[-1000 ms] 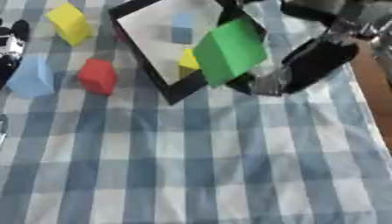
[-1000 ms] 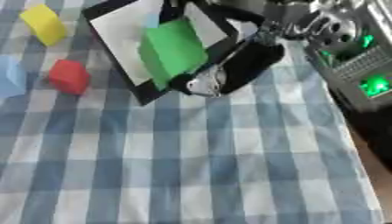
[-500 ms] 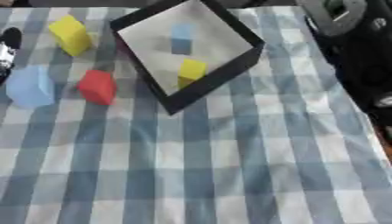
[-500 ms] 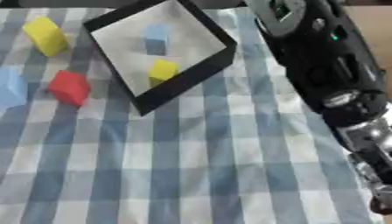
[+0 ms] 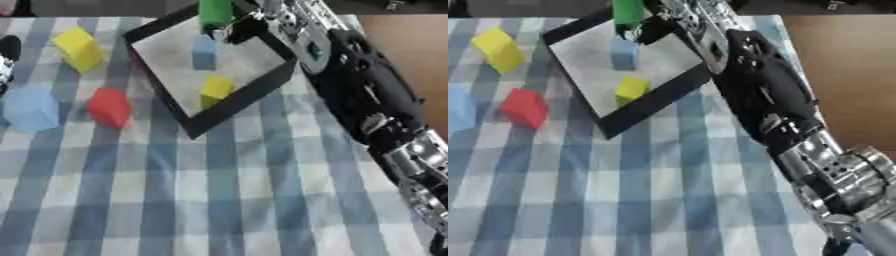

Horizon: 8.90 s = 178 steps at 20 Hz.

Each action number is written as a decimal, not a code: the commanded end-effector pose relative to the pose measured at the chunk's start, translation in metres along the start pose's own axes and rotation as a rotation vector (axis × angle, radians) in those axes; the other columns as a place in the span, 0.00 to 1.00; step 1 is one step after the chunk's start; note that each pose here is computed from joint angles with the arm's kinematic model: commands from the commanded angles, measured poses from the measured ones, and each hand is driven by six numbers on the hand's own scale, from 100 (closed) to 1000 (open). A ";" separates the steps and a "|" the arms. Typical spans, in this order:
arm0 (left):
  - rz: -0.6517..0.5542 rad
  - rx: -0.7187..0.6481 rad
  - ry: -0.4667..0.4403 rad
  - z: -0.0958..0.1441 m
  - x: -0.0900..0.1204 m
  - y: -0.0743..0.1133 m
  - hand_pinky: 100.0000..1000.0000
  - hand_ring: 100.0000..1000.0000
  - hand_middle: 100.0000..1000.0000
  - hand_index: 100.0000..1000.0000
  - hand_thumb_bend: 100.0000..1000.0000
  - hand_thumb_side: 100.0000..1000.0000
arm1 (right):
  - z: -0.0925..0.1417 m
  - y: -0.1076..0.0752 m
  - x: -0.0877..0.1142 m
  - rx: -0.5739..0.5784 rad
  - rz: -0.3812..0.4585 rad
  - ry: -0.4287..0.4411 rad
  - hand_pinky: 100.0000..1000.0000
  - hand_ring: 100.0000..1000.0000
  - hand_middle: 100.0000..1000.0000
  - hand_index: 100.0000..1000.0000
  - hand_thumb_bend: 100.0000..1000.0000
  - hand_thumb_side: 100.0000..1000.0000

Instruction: Pick up objects on the table and place them in the box.

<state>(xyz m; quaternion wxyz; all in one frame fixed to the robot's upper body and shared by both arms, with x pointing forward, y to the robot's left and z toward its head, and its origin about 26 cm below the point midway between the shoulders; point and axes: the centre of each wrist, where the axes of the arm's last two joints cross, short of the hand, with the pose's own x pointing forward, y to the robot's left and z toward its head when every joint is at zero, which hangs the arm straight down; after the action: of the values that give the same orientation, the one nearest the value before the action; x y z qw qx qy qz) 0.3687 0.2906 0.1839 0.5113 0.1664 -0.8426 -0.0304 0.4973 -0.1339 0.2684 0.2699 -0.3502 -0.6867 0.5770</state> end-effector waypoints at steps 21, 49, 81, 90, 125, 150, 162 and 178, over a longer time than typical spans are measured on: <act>-0.012 -0.010 -0.023 -0.003 0.007 0.004 0.52 0.68 0.61 0.74 0.57 0.44 | 0.002 -0.017 -0.006 -0.017 0.192 0.125 0.88 0.85 0.73 0.83 0.22 0.50; -0.118 0.118 -0.100 -0.022 0.027 0.041 0.53 0.68 0.62 0.75 0.57 0.43 | 0.222 -0.138 0.013 -0.746 -0.834 -0.227 0.87 0.75 0.68 0.73 0.00 0.42; -1.073 -0.652 0.202 -0.099 0.074 0.158 0.80 0.82 0.78 0.88 0.82 0.25 | 0.253 -0.049 -0.023 -0.656 -0.942 0.152 0.87 0.74 0.66 0.71 0.00 0.50; -1.052 -0.873 0.236 -0.124 0.060 0.125 0.81 0.83 0.77 0.87 0.81 0.24 | 0.252 -0.049 -0.023 -0.649 -0.943 0.156 0.87 0.74 0.66 0.71 0.00 0.50; -1.140 -1.105 0.431 -0.118 0.004 0.107 0.74 0.76 0.70 0.78 0.54 0.00 | 0.254 -0.039 -0.025 -0.643 -0.957 0.205 0.87 0.73 0.66 0.71 0.00 0.52; -1.168 -0.880 -0.185 -0.150 0.168 -0.009 0.63 0.63 0.55 0.64 0.12 0.00 | 0.245 -0.050 -0.023 -0.640 -0.957 0.124 0.88 0.74 0.67 0.73 0.00 0.48; -1.187 -0.806 -0.134 -0.168 0.131 -0.046 0.63 0.63 0.55 0.64 0.17 0.00 | 0.234 -0.063 -0.011 -0.638 -0.963 0.040 0.88 0.74 0.66 0.72 0.00 0.49; -1.215 -0.906 0.004 -0.168 0.084 -0.053 0.73 0.72 0.66 0.75 0.41 0.00 | 0.233 -0.064 -0.010 -0.645 -0.958 0.044 0.88 0.74 0.66 0.72 0.00 0.49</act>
<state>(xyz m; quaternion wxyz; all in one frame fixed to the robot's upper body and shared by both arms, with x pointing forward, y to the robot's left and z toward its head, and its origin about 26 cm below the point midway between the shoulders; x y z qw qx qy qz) 0.4944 0.2320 0.3114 0.4285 0.3660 -0.5053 -0.6535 0.3150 -0.2884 0.2795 0.4079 -0.0717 -0.8994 0.1396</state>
